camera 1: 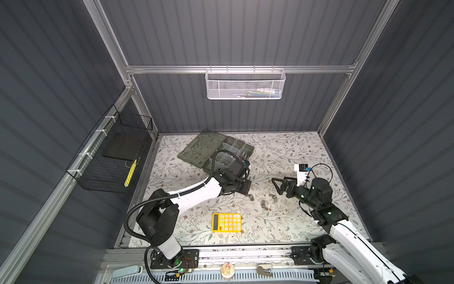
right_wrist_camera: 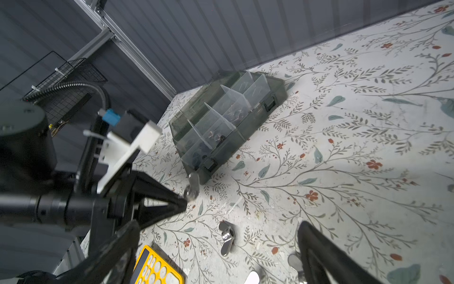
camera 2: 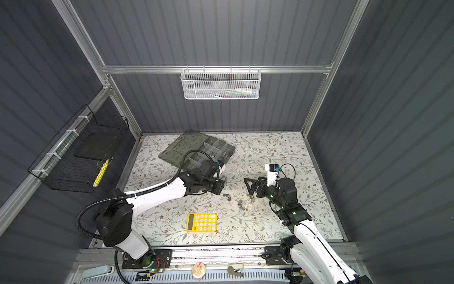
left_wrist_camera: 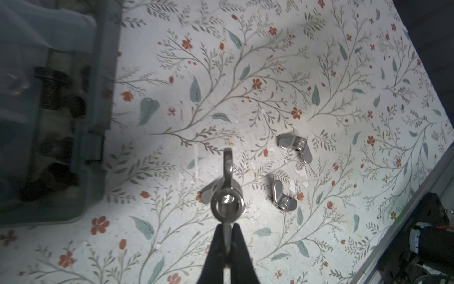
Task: Sort the screws and nuts into containers
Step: 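Carry the wing nut over an organizer compartment with the left gripper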
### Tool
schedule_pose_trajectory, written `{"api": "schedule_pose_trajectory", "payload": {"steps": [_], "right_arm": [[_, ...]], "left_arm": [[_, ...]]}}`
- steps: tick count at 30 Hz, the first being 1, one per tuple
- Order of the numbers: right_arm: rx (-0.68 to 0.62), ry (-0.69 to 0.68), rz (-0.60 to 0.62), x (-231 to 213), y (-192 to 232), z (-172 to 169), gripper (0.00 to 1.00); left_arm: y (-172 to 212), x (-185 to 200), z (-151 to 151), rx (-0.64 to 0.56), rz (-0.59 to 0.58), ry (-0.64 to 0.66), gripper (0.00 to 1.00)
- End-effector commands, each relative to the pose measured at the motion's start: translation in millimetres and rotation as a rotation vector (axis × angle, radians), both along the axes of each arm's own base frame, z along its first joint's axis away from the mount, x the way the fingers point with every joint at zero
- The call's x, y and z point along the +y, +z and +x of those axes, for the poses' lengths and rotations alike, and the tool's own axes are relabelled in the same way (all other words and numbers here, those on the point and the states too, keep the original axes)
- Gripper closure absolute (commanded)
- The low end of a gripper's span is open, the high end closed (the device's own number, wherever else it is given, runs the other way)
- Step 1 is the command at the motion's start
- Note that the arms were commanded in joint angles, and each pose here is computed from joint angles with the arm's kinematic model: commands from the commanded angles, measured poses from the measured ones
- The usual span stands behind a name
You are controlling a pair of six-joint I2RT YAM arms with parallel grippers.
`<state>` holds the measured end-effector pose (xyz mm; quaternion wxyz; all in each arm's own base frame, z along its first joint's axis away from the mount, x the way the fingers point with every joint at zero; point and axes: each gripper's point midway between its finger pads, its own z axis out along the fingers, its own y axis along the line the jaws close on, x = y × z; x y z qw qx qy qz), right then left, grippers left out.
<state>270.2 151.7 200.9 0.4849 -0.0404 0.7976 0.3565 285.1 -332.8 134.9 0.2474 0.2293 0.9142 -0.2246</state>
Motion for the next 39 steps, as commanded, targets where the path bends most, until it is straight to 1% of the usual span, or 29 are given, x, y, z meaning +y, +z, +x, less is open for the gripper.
{"api": "schedule_pose_trajectory", "payload": {"steps": [1,5,8,11,14,17,19,20,26,30,33,35,39], "right_arm": [[-0.063,-0.020,-0.058,8.1,26.9,7.2,0.01],[-0.114,0.020,-0.138,31.4,51.3,12.2,0.01],[-0.132,0.044,-0.160,46.2,62.8,20.9,0.01],[-0.154,0.059,-0.178,61.5,68.6,32.5,0.01],[-0.169,0.054,-0.244,77.7,57.0,48.7,0.01],[-0.157,0.073,-0.328,96.6,31.8,63.7,0.01],[-0.145,0.078,-0.341,105.9,22.4,71.4,0.01],[-0.142,0.089,-0.338,111.6,18.4,74.3,0.01],[-0.103,0.108,-0.377,127.7,-3.6,90.8,0.01],[-0.097,0.096,-0.387,126.6,-7.5,93.9,0.01],[-0.067,0.056,-0.411,118.6,-11.7,99.3,0.01],[-0.034,0.031,-0.405,111.2,-16.8,103.0,0.01],[0.009,0.035,-0.354,106.2,-20.9,105.3,0.01]], "left_arm": [[41.6,-2.2,8.3,-0.024,-0.066,-0.004,1.00],[59.2,12.9,36.8,-0.008,-0.130,0.062,1.00],[66.0,28.0,61.6,0.006,-0.194,0.125,1.00],[71.1,36.0,81.2,0.027,-0.268,0.161,1.00],[70.2,43.3,101.8,0.038,-0.307,0.196,1.00],[68.4,43.3,117.2,0.094,-0.388,0.196,1.00],[64.2,43.9,128.4,0.117,-0.411,0.210,1.00],[67.8,42.9,136.8,0.115,-0.427,0.212,1.00],[43.1,47.3,170.9,0.159,-0.420,0.259,1.00],[29.5,50.9,189.5,0.176,-0.401,0.286,1.00],[20.9,49.0,201.3,0.183,-0.385,0.291,1.00],[13.5,47.6,208.5,0.189,-0.373,0.297,1.00],[-2.5,45.7,219.6,0.201,-0.347,0.310,1.00]]}}
